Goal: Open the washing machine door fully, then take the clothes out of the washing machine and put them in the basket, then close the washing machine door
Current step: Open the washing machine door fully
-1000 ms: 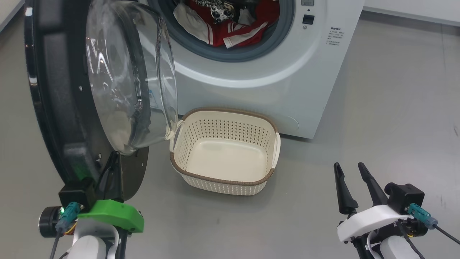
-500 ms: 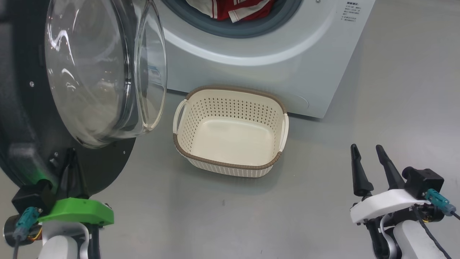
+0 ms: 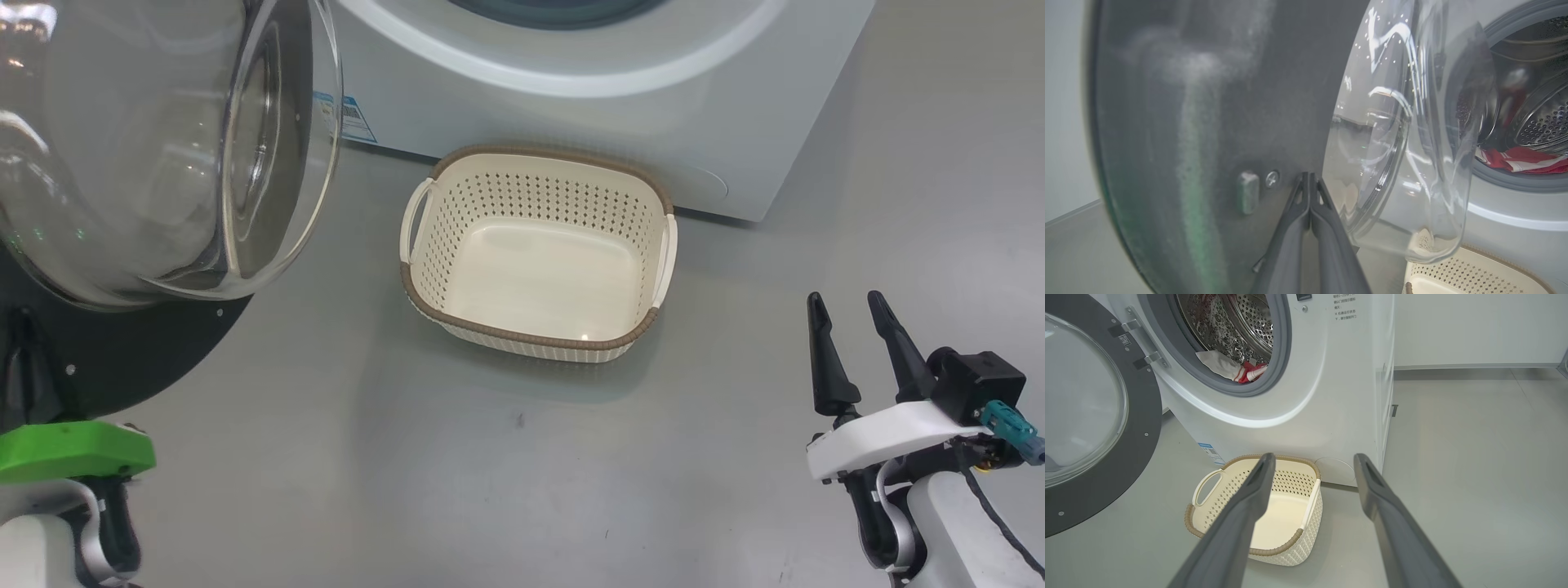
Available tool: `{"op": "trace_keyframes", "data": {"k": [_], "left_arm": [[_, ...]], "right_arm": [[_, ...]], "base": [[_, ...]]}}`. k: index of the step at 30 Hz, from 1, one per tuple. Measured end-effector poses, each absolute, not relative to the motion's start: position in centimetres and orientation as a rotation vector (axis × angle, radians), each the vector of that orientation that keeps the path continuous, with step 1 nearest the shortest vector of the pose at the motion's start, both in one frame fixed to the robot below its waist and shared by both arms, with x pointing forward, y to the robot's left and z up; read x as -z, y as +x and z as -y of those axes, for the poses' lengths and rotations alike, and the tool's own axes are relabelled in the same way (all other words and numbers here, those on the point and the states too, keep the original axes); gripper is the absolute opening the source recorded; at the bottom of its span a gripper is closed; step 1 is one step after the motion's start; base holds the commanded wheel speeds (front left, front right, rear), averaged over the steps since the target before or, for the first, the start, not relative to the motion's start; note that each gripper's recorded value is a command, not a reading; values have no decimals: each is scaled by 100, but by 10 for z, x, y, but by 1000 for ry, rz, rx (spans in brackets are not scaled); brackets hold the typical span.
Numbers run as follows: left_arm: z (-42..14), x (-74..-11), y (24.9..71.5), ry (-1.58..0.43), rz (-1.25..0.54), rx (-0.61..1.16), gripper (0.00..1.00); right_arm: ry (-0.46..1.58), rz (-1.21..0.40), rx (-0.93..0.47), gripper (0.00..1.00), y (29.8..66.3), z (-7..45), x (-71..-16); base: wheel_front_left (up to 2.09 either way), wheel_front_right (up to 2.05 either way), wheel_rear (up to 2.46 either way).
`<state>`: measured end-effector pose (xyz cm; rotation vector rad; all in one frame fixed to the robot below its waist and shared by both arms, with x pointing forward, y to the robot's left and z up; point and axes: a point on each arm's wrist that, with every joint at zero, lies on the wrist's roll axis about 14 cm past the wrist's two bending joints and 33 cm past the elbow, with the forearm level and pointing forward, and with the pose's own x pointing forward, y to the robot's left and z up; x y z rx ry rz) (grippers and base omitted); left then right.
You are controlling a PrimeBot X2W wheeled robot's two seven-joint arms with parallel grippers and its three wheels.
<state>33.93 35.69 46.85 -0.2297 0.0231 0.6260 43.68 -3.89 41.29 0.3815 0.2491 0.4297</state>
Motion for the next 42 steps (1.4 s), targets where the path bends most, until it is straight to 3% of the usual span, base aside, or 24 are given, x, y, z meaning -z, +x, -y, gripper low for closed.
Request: {"op": "trace_keyframes", "data": {"k": [19,42], "left_arm": [[-432,-464,346,-153,-32,-792,0],[-482,-452,352,-44,-130,-854,0]], "right_arm": [[333,-342,-433,100,452,48,-371],[321,-399,-437,100,459,52,-344]], "base": [[0,0,0],[0,0,0]]}}
